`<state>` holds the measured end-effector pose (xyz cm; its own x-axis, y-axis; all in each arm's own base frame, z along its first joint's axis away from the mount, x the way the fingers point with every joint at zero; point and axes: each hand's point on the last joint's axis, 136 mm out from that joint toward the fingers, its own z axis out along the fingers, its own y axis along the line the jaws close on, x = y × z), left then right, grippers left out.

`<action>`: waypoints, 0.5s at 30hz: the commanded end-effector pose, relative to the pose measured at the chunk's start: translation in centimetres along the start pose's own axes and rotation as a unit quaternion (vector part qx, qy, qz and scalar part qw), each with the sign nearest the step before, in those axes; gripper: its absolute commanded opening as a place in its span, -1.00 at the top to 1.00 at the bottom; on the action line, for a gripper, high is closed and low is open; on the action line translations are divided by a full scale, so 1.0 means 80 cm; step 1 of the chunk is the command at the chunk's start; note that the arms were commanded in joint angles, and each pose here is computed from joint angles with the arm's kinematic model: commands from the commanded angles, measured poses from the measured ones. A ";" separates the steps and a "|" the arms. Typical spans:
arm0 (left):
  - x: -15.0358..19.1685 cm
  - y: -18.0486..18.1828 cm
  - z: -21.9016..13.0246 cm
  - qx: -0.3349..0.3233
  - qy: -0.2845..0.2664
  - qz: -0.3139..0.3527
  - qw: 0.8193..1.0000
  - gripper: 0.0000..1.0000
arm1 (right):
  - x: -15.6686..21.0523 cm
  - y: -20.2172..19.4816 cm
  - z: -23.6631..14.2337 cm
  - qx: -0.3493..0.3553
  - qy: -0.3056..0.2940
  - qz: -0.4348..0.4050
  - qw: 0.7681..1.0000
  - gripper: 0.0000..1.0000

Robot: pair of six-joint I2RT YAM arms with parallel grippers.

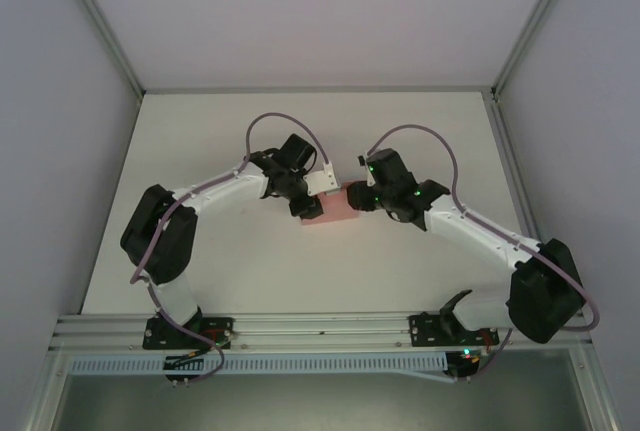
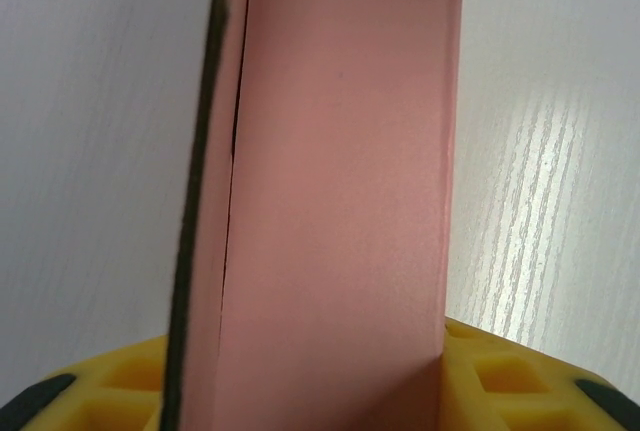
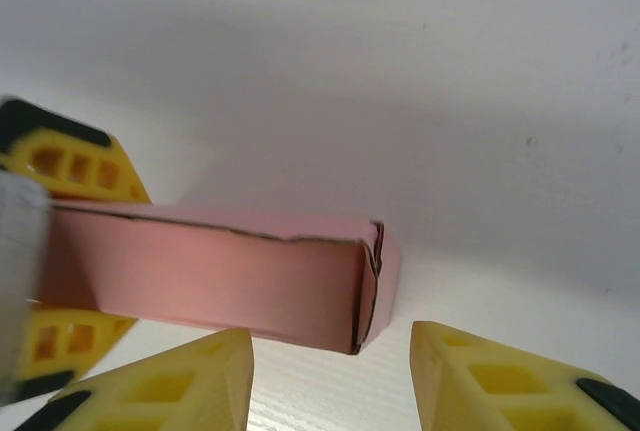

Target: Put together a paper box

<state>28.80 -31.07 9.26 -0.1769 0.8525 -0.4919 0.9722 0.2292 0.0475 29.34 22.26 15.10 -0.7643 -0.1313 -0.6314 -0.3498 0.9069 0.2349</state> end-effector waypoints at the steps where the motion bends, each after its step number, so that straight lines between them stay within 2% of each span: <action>1: 0.018 -0.008 0.015 0.015 0.028 0.002 1.000 0.16 | -0.018 -0.005 -0.017 0.026 -0.012 -0.022 0.999 0.10; 7: 0.017 -0.007 0.015 0.014 0.027 0.006 1.000 0.16 | -0.016 -0.007 -0.005 0.035 0.009 -0.043 0.998 0.16; 11: 0.018 -0.008 0.016 0.015 0.030 0.008 0.999 0.16 | -0.014 -0.011 0.006 0.038 0.020 -0.051 0.998 0.34; 15: 0.017 -0.008 0.015 0.015 0.029 0.009 0.999 0.16 | -0.009 -0.011 0.018 0.038 0.037 -0.060 0.997 0.43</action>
<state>28.78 -31.09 9.26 -0.1677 0.8546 -0.4915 0.9739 0.2209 0.0518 30.39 22.15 13.84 -0.7682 -0.2405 -0.5934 -0.3857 0.9136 0.1290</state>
